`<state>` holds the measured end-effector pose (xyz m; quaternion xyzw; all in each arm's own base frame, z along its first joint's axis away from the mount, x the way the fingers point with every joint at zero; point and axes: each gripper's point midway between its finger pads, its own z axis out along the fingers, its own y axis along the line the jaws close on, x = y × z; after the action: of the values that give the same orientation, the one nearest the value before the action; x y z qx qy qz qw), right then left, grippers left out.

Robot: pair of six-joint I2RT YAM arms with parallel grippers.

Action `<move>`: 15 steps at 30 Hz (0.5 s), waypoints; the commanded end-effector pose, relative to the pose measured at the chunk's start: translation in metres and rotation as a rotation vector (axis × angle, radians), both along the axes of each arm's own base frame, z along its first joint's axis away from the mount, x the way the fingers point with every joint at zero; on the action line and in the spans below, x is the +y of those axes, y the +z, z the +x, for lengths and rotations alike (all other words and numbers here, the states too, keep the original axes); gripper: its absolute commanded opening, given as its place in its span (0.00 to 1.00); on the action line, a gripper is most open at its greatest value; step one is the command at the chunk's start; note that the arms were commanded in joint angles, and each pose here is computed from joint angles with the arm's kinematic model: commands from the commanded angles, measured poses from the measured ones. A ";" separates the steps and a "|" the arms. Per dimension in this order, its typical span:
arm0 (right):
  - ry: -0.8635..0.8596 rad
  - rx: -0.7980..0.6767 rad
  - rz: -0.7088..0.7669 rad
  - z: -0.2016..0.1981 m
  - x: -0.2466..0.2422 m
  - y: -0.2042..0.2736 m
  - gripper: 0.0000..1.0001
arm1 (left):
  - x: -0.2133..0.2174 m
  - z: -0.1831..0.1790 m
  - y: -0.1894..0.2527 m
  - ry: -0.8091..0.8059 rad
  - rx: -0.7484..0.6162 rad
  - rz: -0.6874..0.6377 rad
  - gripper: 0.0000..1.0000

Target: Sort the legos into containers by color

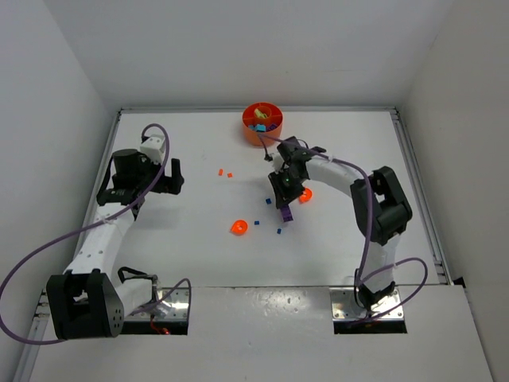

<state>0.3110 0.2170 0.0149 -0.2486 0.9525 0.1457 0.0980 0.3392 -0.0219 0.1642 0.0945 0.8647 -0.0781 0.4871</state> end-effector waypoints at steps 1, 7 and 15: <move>-0.010 -0.279 0.118 0.045 0.016 0.056 0.00 | -0.006 0.007 0.022 -0.030 -0.081 -0.006 1.00; -0.078 -0.692 0.199 0.100 0.014 0.117 0.00 | -0.010 0.006 0.026 -0.047 -0.110 -0.014 1.00; -0.128 -0.991 0.211 0.173 0.014 0.178 0.00 | -0.015 0.013 0.027 -0.062 -0.116 -0.047 1.00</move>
<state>0.4363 0.2297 0.1381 -0.2374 0.8449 0.1186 0.4645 0.3445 -0.0283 0.1768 0.1051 0.8472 -0.0915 0.5127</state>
